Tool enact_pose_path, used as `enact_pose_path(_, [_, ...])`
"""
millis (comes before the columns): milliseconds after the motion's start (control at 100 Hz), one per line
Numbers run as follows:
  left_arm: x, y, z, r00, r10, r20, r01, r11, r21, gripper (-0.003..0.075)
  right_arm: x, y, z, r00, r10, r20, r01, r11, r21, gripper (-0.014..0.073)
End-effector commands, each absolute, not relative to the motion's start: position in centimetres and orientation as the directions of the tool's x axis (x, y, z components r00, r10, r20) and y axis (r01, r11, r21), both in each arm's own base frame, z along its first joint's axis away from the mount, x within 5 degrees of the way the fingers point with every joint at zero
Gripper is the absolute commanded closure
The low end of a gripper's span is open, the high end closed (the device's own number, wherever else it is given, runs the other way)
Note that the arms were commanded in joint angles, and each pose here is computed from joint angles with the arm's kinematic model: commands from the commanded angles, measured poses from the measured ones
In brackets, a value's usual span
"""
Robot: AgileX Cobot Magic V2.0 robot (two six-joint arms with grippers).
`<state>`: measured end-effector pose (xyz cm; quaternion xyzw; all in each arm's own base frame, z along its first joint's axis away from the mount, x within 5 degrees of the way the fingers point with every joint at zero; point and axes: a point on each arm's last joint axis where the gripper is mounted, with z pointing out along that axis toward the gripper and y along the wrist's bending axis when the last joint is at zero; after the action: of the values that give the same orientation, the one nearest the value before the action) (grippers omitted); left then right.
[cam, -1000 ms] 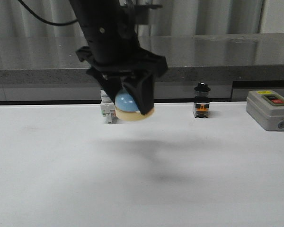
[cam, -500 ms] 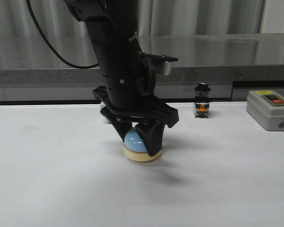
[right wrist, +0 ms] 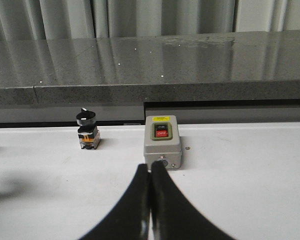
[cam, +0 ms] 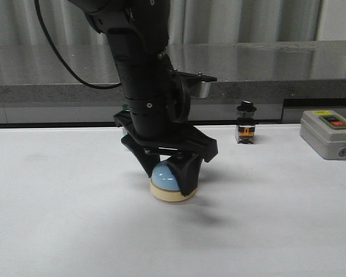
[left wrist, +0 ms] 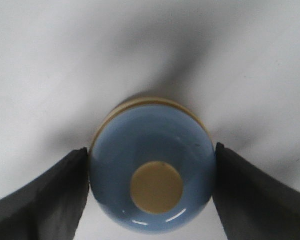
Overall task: Place and press bell with both arms
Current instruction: 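Lower the bell onto the table and open the left gripper, then raise the left gripper away from the bell and withdraw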
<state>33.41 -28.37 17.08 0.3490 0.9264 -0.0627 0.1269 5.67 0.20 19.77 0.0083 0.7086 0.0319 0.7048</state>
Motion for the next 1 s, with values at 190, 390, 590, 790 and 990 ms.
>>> enact_pose_path(190, [33.5,-28.9,20.9,-0.701,0.602,-0.382,0.663,0.748,-0.036,0.0132,5.5,0.1,21.2,0.110,0.045,-0.993,-0.031,0.999,0.042,0.0655])
enact_pose_path(390, [34.0,-29.3,23.1,-0.690,0.597,-0.410,0.666,0.745,-0.035,0.0134,5.5,0.1,21.2,0.110,0.045,-0.993,-0.031,0.999,0.042,0.0655])
enact_pose_path(590, [33.8,-29.1,27.1,-0.654,0.552,-0.518,0.662,0.749,-0.036,0.0270,5.5,0.1,21.2,0.110,0.045,-0.993,-0.031,0.999,0.042,0.0655])
enact_pose_path(790, [33.5,-27.2,31.0,-0.667,0.455,-0.590,0.602,0.796,-0.067,0.0590,5.5,0.1,21.2,0.110,0.045,-0.993,-0.031,0.999,0.042,0.0655])
enact_pose_path(990, [33.4,-24.4,34.3,-0.663,0.387,-0.641,0.557,0.827,-0.076,0.0741,5.5,0.1,21.2,0.110,0.045,-0.993,-0.031,0.999,0.042,0.0655])
